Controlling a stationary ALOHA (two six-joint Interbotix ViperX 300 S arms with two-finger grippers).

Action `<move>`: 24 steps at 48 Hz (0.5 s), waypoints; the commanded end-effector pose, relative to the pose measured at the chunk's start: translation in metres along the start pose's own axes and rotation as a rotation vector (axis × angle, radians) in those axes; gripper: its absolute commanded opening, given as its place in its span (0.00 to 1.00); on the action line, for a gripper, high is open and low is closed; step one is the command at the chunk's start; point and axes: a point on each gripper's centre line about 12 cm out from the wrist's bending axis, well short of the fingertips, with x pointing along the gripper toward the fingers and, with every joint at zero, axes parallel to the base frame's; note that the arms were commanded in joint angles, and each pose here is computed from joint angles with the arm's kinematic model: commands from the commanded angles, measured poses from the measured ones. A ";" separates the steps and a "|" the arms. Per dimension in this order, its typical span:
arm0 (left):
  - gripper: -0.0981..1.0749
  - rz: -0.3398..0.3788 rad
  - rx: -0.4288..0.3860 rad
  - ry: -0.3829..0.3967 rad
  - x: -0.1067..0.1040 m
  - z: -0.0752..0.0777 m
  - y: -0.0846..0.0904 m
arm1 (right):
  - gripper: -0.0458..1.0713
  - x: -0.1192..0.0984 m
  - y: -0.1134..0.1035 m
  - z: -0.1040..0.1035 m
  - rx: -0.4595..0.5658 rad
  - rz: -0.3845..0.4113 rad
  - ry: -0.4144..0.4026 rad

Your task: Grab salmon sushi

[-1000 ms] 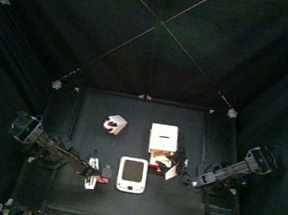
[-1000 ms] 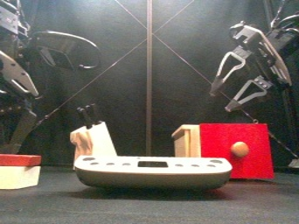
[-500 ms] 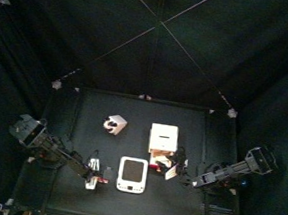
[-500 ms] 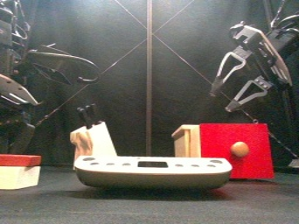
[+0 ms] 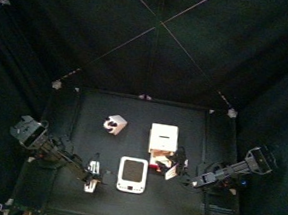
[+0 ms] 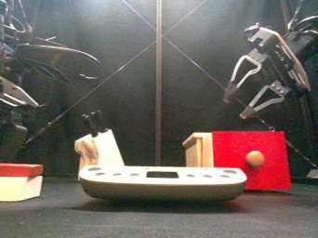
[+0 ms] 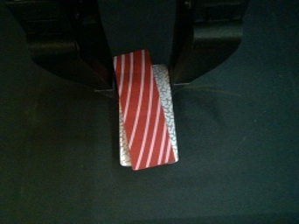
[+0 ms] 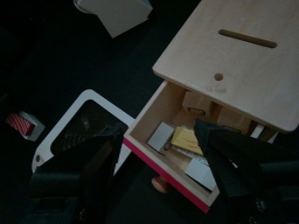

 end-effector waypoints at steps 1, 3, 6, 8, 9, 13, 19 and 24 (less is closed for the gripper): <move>0.70 -0.019 0.008 -0.091 -0.018 0.019 -0.002 | 0.90 -0.005 0.006 0.009 0.022 0.029 -0.016; 0.70 -0.014 0.020 -0.117 -0.023 0.025 -0.001 | 0.90 -0.006 0.006 0.010 0.025 0.034 -0.018; 0.70 -0.006 0.040 -0.144 -0.028 0.031 0.000 | 0.90 -0.008 0.006 0.013 0.034 0.042 -0.023; 0.70 0.004 0.052 -0.156 -0.030 0.034 0.001 | 0.90 -0.010 0.007 0.015 0.037 0.049 -0.026; 0.70 0.007 0.061 -0.163 -0.031 0.035 0.001 | 0.90 -0.010 0.007 0.015 0.040 0.050 -0.027; 0.70 0.017 0.079 -0.188 -0.034 0.039 0.002 | 0.90 -0.013 0.008 0.019 0.044 0.067 -0.037; 0.70 0.023 0.081 -0.195 -0.035 0.041 0.004 | 0.90 -0.015 0.009 0.023 0.047 0.084 -0.050; 0.70 0.023 0.075 -0.192 -0.035 0.041 0.005 | 0.90 -0.016 0.010 0.024 0.041 0.094 -0.055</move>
